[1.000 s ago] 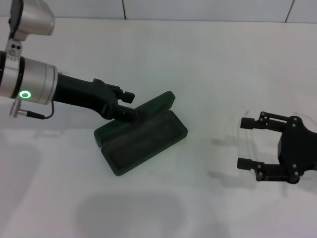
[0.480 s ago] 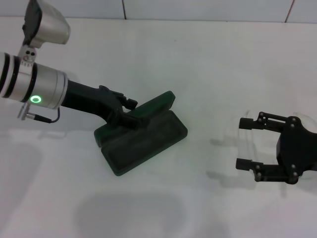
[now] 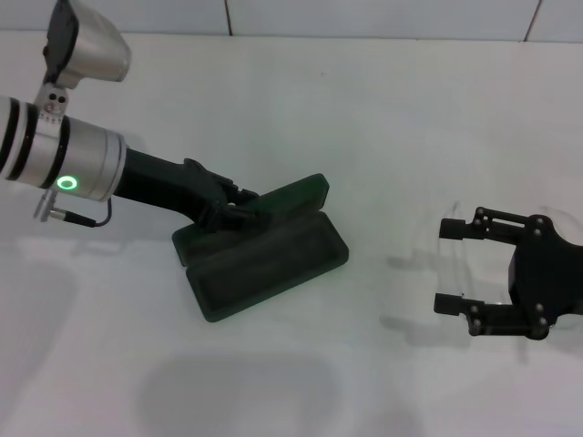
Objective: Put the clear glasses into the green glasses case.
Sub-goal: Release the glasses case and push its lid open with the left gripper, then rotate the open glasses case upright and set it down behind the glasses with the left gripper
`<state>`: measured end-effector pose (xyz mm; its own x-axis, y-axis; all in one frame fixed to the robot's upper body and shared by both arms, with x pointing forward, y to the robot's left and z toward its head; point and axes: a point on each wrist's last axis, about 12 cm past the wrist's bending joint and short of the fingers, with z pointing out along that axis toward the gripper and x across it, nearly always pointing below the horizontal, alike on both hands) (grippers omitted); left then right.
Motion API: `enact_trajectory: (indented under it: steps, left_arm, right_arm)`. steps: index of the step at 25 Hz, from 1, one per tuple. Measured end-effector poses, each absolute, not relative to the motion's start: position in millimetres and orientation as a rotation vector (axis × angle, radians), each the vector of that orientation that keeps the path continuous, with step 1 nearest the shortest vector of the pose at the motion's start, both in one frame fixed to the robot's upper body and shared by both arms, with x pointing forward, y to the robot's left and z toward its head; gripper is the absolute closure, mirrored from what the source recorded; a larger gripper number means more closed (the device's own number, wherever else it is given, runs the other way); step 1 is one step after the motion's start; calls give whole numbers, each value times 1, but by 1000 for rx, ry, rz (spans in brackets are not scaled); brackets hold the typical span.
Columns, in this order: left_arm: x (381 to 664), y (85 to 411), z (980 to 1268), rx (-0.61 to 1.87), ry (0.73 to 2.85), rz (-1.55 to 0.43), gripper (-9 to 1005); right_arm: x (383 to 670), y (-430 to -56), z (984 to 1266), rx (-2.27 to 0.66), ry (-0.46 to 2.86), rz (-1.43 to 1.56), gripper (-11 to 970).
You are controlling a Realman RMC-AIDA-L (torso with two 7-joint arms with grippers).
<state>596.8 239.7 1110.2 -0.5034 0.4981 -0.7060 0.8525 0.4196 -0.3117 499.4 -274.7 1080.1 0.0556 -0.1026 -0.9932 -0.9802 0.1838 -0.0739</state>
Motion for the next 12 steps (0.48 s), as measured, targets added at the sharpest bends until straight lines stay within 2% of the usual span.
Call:
enact_trajectory:
  steps: [5,12]
  left_arm:
    - [596,234,1109,1152,2152,-931,645]
    - [602,227,1116,1170,2119,-935,702]
  right_arm:
    - [499,-277,1080,-1175,1320,970,203]
    - [497,-282,1079,-1184,1317,954,205]
